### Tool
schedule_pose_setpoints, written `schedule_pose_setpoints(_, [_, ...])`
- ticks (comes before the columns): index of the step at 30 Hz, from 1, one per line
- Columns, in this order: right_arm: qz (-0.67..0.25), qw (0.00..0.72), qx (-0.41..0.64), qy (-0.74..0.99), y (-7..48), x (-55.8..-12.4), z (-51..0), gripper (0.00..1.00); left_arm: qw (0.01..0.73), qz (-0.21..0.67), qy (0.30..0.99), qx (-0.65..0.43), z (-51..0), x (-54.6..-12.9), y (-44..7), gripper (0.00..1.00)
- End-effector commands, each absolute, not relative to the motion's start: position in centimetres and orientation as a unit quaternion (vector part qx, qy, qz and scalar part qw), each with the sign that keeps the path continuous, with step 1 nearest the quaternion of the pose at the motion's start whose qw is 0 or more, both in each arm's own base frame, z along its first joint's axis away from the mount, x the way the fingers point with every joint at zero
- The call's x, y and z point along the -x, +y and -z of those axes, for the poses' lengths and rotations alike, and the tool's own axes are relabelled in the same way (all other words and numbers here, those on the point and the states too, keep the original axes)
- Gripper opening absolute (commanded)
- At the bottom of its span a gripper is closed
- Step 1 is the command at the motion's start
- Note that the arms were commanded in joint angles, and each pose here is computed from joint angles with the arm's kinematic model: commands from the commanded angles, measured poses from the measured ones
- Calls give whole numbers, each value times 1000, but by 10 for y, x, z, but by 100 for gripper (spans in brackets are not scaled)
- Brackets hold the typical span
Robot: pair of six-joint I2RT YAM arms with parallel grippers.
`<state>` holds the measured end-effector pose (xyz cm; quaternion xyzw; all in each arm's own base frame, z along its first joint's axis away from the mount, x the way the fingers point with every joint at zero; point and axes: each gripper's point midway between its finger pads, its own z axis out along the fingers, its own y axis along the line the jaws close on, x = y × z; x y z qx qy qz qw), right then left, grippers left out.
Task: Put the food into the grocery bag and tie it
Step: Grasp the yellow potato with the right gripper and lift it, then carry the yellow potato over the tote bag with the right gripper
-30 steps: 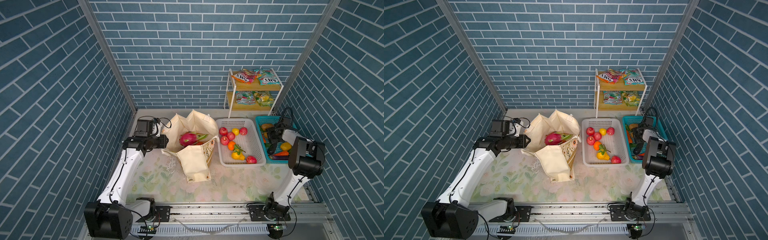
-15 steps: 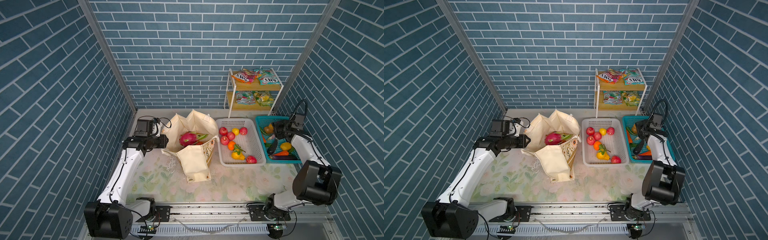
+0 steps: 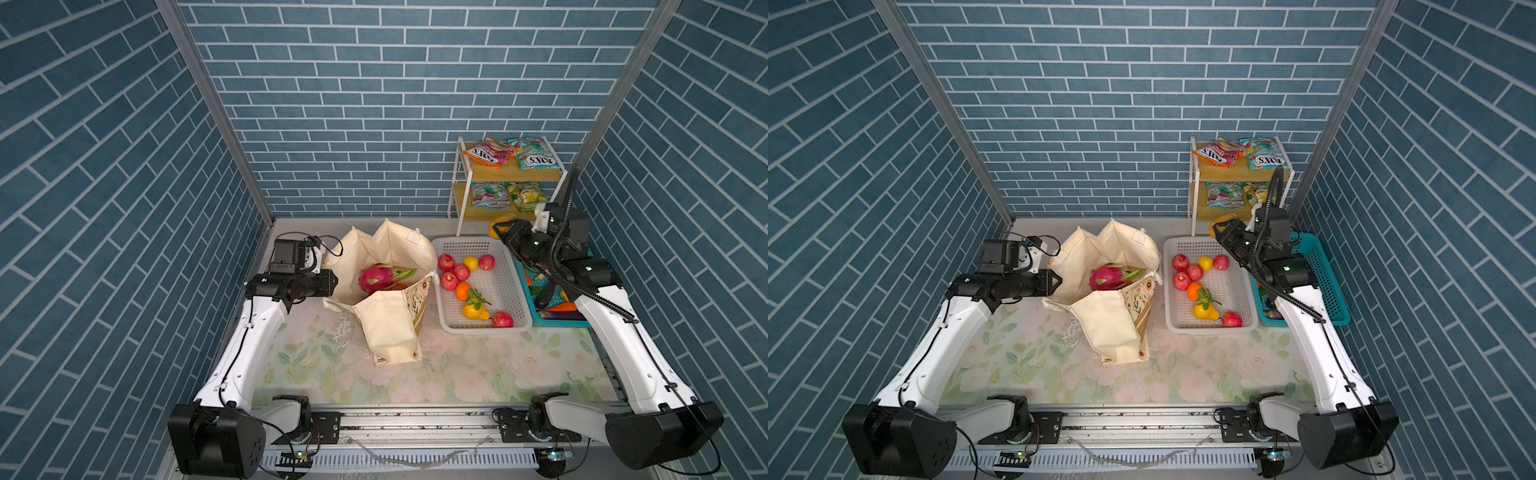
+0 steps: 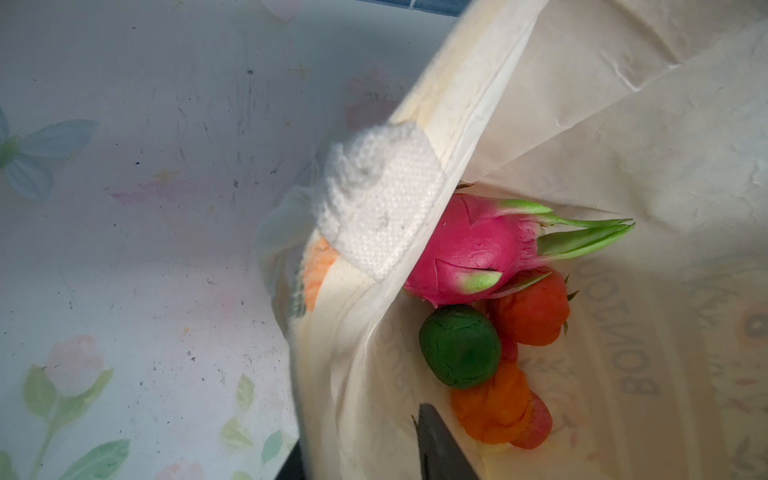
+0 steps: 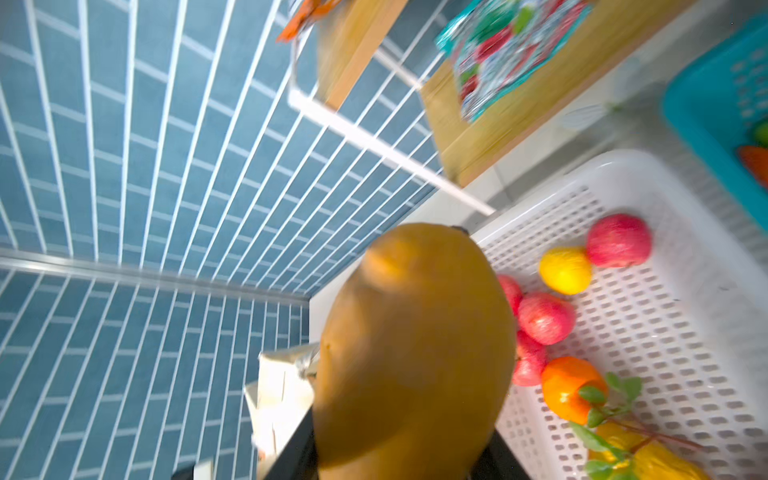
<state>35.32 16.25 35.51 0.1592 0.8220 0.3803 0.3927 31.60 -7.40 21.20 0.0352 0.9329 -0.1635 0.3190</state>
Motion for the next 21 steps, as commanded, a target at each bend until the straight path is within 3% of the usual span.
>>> schedule_pose_setpoints(1, [-376, 400, -66, 833, 208, -339, -370, 45, 329, 175, 927, -44, -218, -314, -80, 37])
schedule_pose_setpoints(8, [-386, 394, 90, 829, 306, -297, -391, 46, 331, 179, 926, -47, -217, -316, -82, 37])
schedule_pose_setpoints(15, [-363, 350, 169, 847, 372, -279, -361, 47, 336, 182, 923, -51, -220, -315, -84, 37])
schedule_pose_setpoints(21, [-306, 323, 202, 872, 396, -278, -323, 48, 341, 179, 921, -52, -222, -315, -83, 37])
